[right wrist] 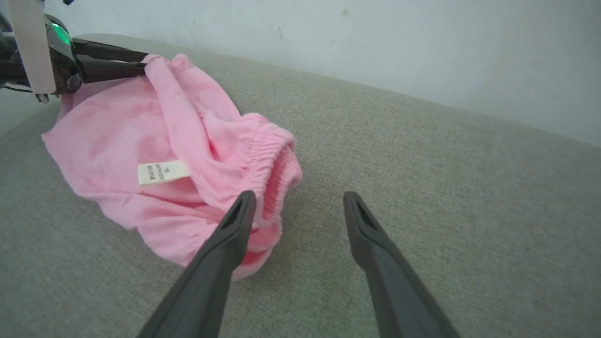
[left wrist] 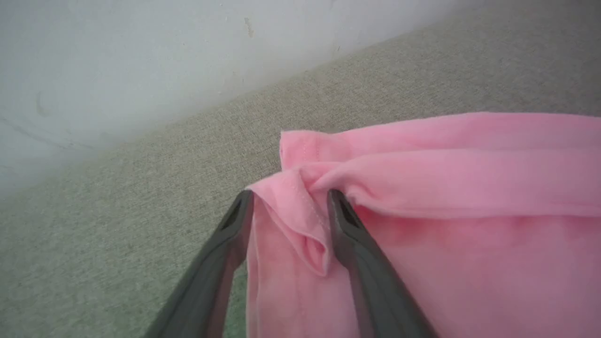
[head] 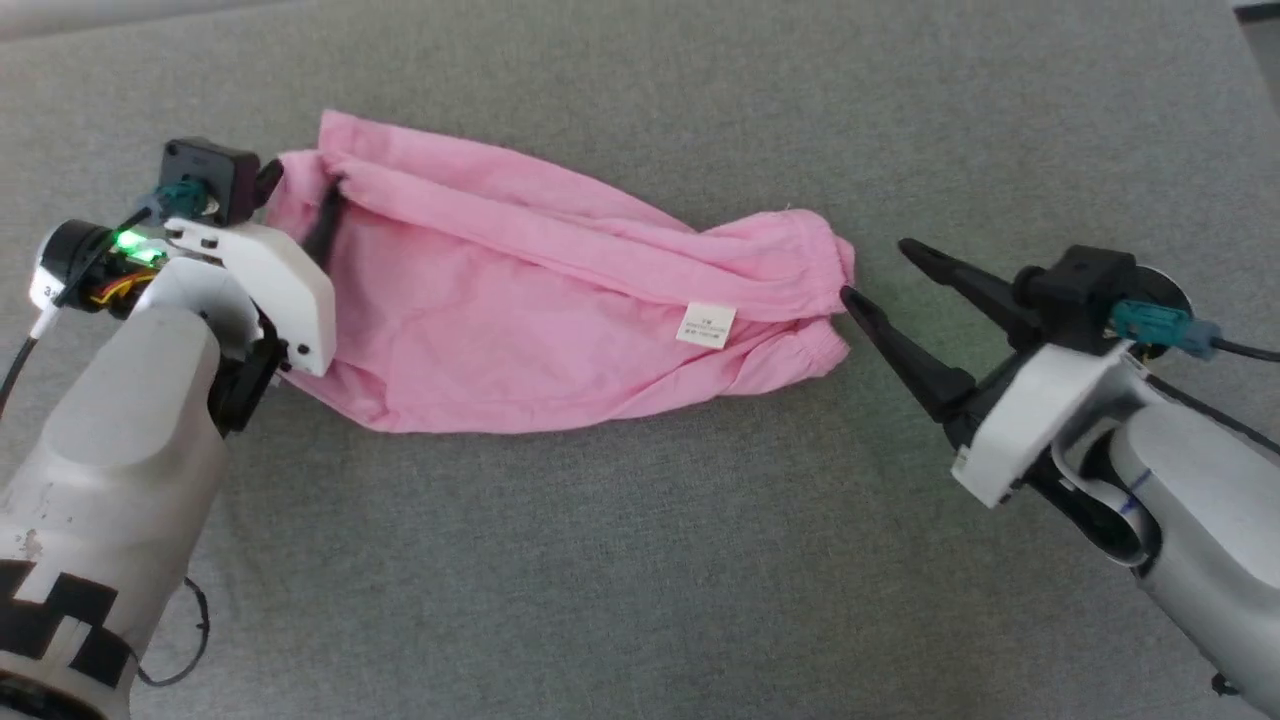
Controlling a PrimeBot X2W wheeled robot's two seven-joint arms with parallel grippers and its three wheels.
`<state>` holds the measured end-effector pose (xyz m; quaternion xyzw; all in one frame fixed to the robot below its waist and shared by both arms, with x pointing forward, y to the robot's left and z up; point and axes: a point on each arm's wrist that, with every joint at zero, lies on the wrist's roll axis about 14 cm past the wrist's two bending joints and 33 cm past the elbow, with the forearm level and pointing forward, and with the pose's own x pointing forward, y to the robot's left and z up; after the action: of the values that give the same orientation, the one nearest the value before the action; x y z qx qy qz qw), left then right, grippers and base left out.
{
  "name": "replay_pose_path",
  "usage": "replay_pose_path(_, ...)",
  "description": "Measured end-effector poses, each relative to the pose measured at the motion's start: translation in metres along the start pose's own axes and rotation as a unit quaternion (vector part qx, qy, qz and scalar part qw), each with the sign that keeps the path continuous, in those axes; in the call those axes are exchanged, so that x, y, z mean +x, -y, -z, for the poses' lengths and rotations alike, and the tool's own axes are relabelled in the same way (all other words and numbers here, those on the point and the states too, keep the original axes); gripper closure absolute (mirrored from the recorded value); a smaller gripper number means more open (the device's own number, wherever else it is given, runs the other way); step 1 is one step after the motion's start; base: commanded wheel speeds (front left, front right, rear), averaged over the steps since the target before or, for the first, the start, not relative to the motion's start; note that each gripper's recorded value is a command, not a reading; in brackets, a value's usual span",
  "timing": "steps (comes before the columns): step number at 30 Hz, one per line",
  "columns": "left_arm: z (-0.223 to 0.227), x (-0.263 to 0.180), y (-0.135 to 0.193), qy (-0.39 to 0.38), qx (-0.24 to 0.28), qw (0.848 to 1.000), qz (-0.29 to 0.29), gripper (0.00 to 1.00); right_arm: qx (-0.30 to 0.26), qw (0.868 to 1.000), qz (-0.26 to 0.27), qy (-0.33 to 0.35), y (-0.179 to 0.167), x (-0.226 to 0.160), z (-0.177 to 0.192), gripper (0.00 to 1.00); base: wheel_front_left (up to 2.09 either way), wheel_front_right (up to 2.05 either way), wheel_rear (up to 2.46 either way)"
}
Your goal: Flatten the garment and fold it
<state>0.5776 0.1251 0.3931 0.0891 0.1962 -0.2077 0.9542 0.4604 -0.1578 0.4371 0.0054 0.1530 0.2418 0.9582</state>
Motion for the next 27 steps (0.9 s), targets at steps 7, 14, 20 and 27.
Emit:
replay_pose_path(7, -0.057, -0.031, -0.005, 0.040, 0.049, 0.998, 0.003, 0.00, -0.030, 0.997, 0.012, 0.073, -0.006, -0.026, -0.042, 0.00, 0.00, 0.00, 0.00)
replay_pose_path(14, -0.077, -0.065, -0.018, -0.044, 0.072, 0.996, -0.007, 0.00, -0.047, 0.993, 0.016, 0.110, -0.023, -0.046, -0.068, 0.00, 0.00, 0.00, 0.00)
replay_pose_path(20, -0.050, -0.085, -0.008, -0.178, 0.043, 0.983, 0.021, 0.00, -0.050, 0.991, 0.014, 0.119, -0.035, -0.051, -0.078, 0.00, 0.00, 0.00, 0.00)
replay_pose_path(27, -0.009, -0.080, 0.005, -0.282, 0.028, 0.958, 0.048, 0.00, -0.043, 0.993, 0.021, 0.109, -0.034, -0.050, -0.072, 0.00, 0.00, 0.00, 0.00)
